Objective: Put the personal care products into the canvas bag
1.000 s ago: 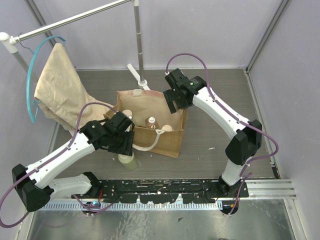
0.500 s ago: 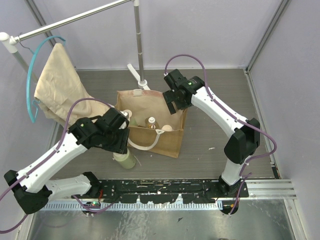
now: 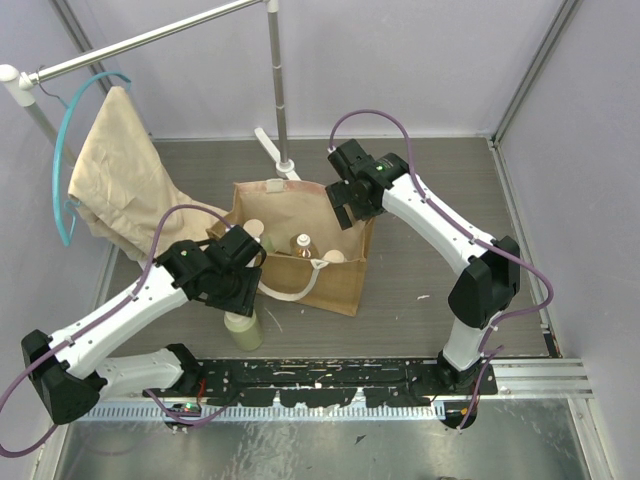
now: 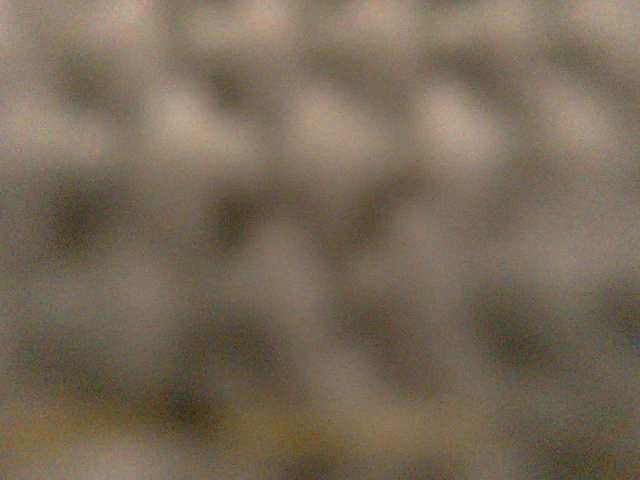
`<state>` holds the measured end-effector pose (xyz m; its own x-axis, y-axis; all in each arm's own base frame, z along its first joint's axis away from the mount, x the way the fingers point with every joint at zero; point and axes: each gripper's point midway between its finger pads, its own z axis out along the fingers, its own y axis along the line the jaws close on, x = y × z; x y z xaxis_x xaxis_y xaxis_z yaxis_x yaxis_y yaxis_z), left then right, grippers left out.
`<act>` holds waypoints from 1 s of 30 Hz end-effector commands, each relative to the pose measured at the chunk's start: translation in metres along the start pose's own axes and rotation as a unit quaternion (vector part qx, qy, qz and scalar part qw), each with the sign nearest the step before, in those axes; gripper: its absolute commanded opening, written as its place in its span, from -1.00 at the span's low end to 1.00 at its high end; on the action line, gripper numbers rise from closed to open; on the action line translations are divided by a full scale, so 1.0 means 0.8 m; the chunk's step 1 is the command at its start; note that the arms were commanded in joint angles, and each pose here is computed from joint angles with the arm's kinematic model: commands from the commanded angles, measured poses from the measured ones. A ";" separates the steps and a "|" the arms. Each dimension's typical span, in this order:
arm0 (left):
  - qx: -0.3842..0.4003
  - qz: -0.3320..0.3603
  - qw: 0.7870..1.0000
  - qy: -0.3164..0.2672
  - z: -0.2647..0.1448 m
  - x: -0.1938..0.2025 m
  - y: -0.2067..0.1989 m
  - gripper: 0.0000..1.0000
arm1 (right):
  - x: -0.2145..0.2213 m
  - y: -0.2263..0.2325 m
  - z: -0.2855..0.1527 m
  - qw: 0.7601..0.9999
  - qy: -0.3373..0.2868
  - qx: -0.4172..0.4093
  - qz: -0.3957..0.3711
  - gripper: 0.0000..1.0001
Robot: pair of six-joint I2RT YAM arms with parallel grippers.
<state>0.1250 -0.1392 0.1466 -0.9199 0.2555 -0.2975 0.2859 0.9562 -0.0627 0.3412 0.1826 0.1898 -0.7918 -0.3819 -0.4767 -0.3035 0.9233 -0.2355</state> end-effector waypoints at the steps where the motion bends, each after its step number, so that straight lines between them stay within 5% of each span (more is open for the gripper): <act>1: 0.019 -0.004 1.000 -0.016 -0.003 -0.005 -0.008 0.25 | -0.007 -0.007 -0.010 1.000 -0.018 0.003 0.007 1.00; 7: 0.025 -0.010 1.000 -0.007 -0.007 0.008 -0.006 0.82 | -0.006 -0.005 -0.007 1.000 -0.016 0.002 0.005 1.00; 11: 0.030 -0.016 0.999 0.004 0.001 0.015 -0.008 0.98 | -0.005 -0.004 -0.006 1.000 -0.013 -0.001 0.005 1.00; 30: 0.014 -0.042 0.997 0.058 0.059 0.046 -0.014 0.96 | -0.004 -0.006 -0.006 1.000 -0.013 0.004 0.005 1.00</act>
<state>0.1089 -0.1454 0.0999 -0.9564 0.2026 -0.2103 0.2266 0.9691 -0.0969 0.3398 0.1813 0.1870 -0.7957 -0.3844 -0.4681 -0.3050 0.9220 -0.2385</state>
